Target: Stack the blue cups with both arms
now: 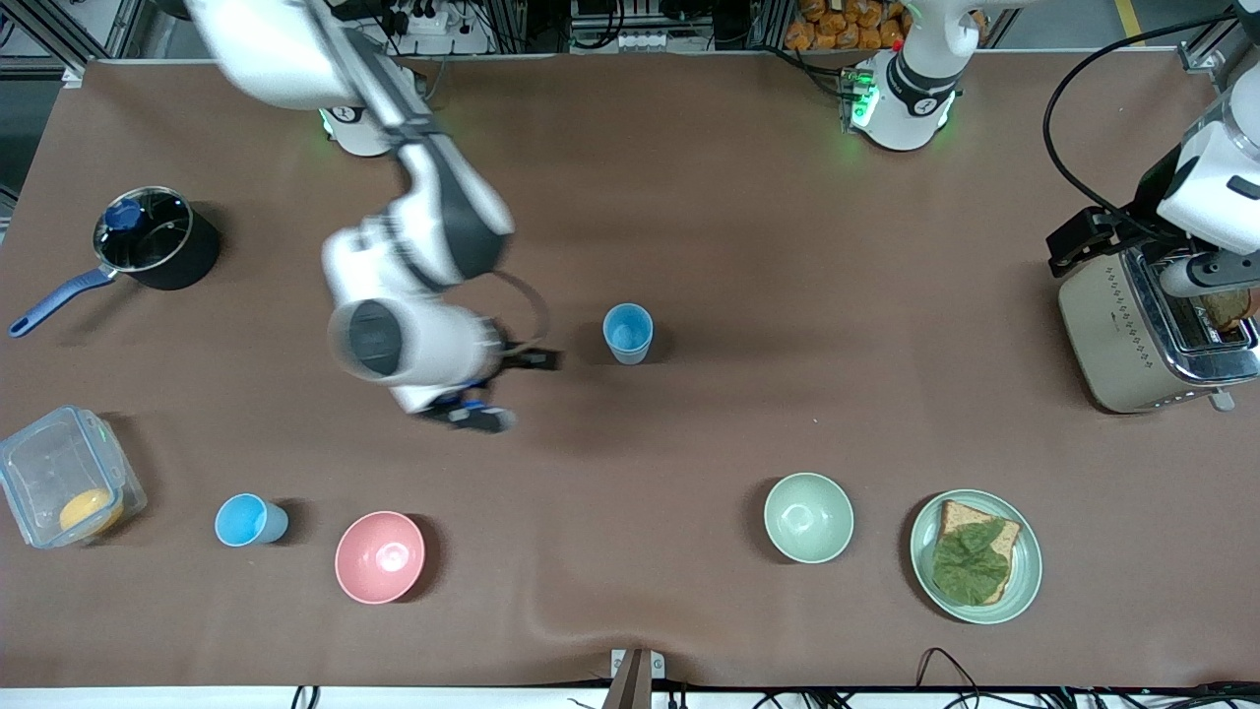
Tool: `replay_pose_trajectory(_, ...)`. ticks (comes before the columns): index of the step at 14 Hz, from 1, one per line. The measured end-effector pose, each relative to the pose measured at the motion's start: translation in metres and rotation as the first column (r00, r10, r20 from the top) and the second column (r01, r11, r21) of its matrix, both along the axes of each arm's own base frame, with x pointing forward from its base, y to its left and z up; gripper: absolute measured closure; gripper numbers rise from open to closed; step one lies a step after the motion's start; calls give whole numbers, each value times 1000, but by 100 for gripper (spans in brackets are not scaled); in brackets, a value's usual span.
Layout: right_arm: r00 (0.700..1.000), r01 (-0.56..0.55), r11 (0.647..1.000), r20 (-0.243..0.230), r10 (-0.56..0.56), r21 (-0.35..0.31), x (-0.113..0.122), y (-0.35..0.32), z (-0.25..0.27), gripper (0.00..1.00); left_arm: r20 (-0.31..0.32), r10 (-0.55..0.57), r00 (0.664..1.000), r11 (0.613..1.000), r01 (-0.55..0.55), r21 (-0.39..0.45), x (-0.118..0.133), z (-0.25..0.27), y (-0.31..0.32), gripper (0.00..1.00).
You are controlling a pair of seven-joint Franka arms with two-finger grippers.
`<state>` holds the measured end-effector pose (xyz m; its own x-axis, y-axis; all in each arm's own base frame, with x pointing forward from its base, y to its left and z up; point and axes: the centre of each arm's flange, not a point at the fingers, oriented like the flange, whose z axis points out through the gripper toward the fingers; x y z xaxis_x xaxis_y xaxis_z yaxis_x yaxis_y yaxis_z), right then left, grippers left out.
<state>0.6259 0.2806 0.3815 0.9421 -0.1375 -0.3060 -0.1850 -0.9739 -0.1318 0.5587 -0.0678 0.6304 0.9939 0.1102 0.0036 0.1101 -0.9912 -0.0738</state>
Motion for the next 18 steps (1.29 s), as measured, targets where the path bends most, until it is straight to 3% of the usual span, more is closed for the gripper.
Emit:
replay_pose_trajectory(4,992,-128,990,7,129,-50,8,-125,67,0,-1,-6,1000,1000,6,0,0,0,-3,0)
replay_pose_trajectory(6,984,-177,980,20,179,-89,-4,-157,105,0,-2,-7,1000,1000,7,0,0,-1,-4,0)
replay_pose_trajectory(9,969,-228,970,77,235,-89,-30,-211,155,0,-2,-9,1000,1000,9,0,0,-1,-5,0)
replay_pose_trajectory(14,965,-183,979,172,196,-93,-76,-269,218,0,2,-16,1000,1000,16,-1,-1,1,-9,0)
replay_pose_trajectory(18,975,-120,988,178,137,-100,-87,-289,223,0,-15,-17,1000,1000,17,0,-2,0,-10,0)
